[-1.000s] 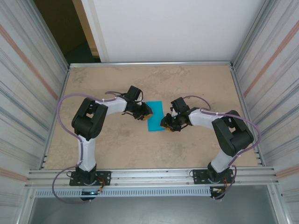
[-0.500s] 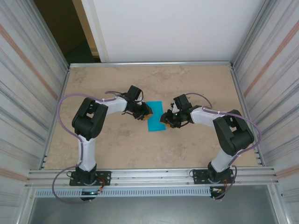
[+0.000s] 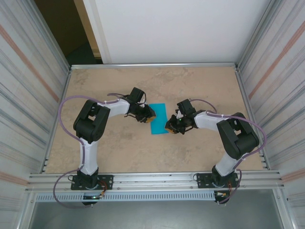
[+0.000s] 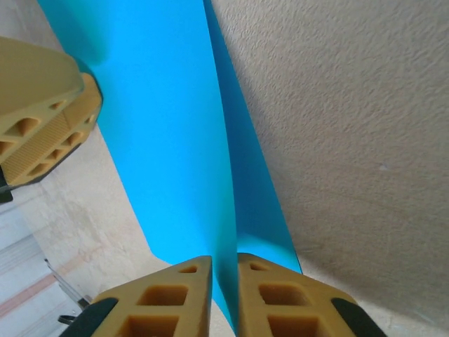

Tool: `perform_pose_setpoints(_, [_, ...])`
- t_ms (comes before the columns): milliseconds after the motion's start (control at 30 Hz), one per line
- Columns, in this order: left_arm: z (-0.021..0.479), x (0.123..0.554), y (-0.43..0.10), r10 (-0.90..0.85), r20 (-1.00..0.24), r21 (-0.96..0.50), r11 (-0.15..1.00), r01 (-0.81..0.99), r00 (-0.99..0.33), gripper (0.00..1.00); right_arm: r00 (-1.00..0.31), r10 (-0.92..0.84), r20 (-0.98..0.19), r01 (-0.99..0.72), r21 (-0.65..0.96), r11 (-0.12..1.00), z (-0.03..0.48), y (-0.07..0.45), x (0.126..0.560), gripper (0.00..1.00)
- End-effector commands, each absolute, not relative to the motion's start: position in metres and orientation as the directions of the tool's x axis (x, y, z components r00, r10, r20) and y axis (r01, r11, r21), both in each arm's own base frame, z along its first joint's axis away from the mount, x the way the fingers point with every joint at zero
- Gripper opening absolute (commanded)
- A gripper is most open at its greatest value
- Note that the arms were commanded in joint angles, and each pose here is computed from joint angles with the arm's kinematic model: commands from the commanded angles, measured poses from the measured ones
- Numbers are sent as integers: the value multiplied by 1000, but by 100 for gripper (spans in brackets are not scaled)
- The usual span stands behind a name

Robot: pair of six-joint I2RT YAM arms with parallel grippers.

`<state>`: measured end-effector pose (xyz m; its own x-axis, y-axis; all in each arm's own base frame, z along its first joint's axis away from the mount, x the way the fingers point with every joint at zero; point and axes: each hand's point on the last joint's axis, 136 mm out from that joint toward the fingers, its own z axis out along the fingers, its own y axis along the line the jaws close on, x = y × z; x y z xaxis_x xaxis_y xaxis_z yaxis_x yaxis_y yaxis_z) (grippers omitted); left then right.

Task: Fold a paper plane with a square sheet of paper (pick it up from the middle)
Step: Fold the triangle a second time at the center of the table.

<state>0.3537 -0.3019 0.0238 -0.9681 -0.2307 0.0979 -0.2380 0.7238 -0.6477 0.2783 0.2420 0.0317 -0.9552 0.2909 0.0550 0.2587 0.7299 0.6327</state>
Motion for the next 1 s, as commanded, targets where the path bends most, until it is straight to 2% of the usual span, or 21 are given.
perform_pose_setpoints(0, [-5,340,-287,-239,147,-569,773,-279,-960,25,-949,310,56,274,635,722,38,242,276,11])
perform_pose_setpoints(200, [47,368,-305,-156,-44,-690,719,-83,-987,26,-943,329,44,286,611,738,39,234,275,0])
perform_pose_setpoints(367, [87,386,-318,-115,-184,-739,671,60,-976,26,-944,329,41,284,610,740,40,234,272,0])
perform_pose_setpoints(767, [43,383,-305,-128,-92,-644,764,-39,-987,23,-949,315,34,267,620,738,47,238,267,0])
perform_pose_setpoints(967, [29,380,-301,-120,-61,-613,788,-58,-991,22,-966,259,27,213,657,724,57,256,266,0])
